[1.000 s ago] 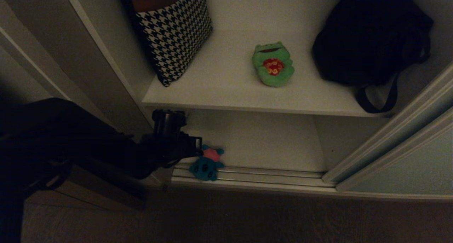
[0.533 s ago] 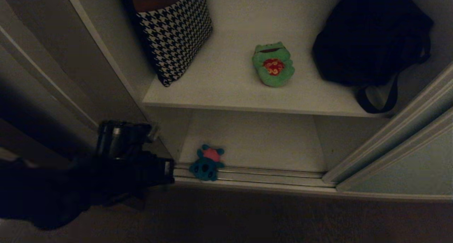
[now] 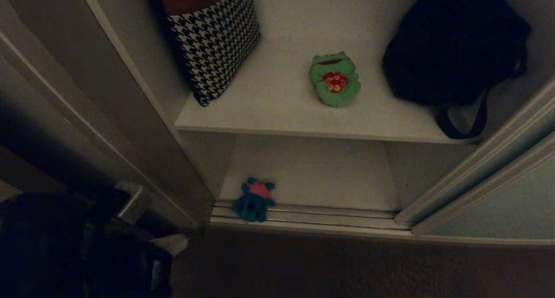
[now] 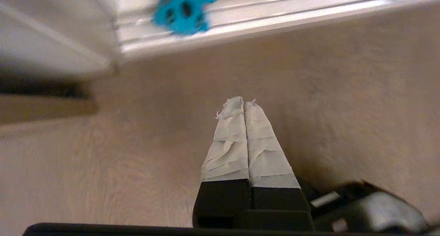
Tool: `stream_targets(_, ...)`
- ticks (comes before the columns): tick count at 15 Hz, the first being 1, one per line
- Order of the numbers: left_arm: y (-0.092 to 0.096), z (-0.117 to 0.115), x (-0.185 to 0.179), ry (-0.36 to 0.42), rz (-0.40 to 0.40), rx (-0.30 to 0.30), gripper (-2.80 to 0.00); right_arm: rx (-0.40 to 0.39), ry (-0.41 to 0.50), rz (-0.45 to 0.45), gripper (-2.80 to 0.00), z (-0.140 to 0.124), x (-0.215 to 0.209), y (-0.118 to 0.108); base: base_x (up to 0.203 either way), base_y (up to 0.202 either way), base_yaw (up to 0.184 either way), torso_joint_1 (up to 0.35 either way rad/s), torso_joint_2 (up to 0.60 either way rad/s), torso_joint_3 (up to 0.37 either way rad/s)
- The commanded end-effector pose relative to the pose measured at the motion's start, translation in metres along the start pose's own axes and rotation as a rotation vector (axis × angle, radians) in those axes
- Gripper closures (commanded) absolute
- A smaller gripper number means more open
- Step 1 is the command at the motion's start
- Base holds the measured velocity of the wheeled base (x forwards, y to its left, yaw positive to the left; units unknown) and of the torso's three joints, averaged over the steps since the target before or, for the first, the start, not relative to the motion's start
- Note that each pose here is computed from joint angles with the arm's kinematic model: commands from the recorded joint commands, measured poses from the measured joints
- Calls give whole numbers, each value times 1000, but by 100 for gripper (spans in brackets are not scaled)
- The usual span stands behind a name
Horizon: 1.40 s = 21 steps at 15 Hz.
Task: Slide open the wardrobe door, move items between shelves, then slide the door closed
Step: Place the green doll on the lower shelf
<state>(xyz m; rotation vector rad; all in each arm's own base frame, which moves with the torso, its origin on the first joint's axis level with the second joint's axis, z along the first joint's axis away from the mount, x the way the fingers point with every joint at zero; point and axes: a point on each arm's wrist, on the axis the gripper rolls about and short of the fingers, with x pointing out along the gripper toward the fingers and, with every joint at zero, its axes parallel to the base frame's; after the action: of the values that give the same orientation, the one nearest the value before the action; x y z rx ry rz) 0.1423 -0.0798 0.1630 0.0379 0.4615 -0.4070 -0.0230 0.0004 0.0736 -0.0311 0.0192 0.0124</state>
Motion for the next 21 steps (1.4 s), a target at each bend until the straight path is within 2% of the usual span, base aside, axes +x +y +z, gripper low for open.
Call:
stream_targets(1,-8,7,-43,-131,-96,28,0,-1,-1,0,0,0,0,0,0,0,0,0,0,0)
stream_targets(4,-17,58,-68,-234,-183,30,0,-1,-1,0,0,0,0,0,0,0,0,0,0,0)
stream_targets(6,-25,96,-71,-282,-246,35,0,-1,1,2,0,0,0,0,0,0,0,0,0,0)
stream_targets(8,-37,124,-41,-250,-281,51,0,-1,-1,2,0,0,0,0,0,0,0,0,0,0)
stream_targets(12,-63,190,22,-294,-331,60,0,-1,0,0,0,0,0,0,0,0,0,0,0,0)
stream_targets(14,-76,201,63,-285,-351,61,0,-1,1,2,0,0,0,0,0,0,0,0,0,0)
stream_targets(17,-96,198,123,-276,-365,57,0,-1,-1,1,0,0,0,0,0,0,0,0,0,0)
stream_targets(21,-112,208,179,-330,-312,15,0,-1,-1,2,0,0,0,0,0,0,0,0,0,0)
